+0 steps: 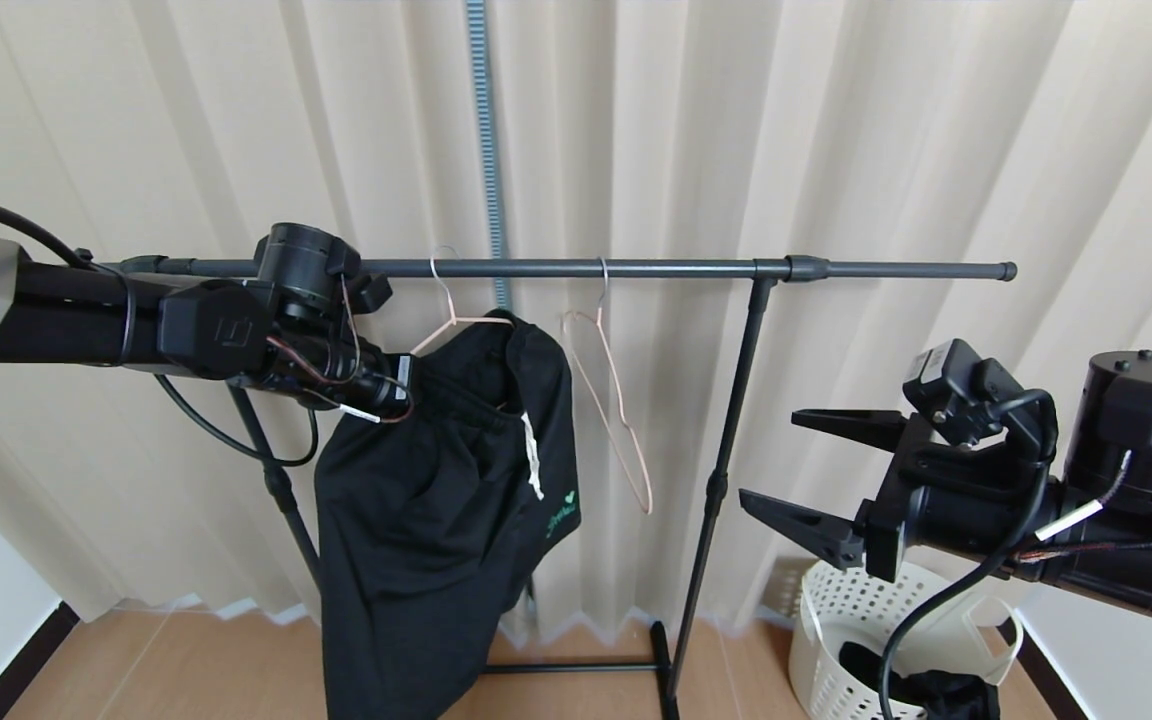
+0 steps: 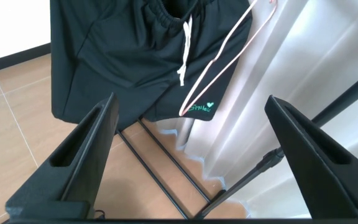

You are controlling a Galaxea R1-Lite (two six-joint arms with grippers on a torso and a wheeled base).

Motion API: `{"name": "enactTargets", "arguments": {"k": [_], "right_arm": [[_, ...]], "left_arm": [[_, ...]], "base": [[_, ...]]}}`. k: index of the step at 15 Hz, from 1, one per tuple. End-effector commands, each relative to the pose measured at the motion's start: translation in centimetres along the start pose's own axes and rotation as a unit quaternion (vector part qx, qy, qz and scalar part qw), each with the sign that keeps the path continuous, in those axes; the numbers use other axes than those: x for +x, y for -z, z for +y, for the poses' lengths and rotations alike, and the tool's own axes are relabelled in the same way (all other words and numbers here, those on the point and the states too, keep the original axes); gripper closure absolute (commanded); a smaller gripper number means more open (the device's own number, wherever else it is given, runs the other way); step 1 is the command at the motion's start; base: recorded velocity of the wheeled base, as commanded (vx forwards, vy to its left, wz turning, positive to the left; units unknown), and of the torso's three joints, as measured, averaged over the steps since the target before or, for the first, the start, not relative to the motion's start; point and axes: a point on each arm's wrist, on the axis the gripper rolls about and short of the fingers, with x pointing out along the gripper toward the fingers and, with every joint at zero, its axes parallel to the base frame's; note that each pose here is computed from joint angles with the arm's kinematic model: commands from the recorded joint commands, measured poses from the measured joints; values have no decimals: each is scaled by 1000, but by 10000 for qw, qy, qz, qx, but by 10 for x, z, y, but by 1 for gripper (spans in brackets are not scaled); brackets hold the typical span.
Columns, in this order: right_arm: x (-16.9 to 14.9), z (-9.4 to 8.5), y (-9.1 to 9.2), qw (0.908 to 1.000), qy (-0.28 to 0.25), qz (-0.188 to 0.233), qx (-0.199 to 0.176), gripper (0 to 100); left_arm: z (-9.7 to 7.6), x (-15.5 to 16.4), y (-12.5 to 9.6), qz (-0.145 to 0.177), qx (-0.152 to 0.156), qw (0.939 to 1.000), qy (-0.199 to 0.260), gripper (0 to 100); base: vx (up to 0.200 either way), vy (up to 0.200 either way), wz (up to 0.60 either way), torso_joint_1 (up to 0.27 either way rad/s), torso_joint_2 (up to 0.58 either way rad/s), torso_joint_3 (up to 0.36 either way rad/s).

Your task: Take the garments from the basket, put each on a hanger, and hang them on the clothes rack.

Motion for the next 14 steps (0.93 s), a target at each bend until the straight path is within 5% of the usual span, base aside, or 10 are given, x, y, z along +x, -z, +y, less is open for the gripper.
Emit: {"name": "enactTargets", "arguments": {"k": [1,14], "right_arm": [[1,0,0,10000,-5,-4,-3,0],[0,-1,0,10000,9,4,3,0]], "left_arm": [[-1,3,1,39,6,10000,8,100],[-5,6,5,113,43,9999,26,100]], "base": [[0,0,0,0,0,0],[0,0,0,0,0,0]]}}
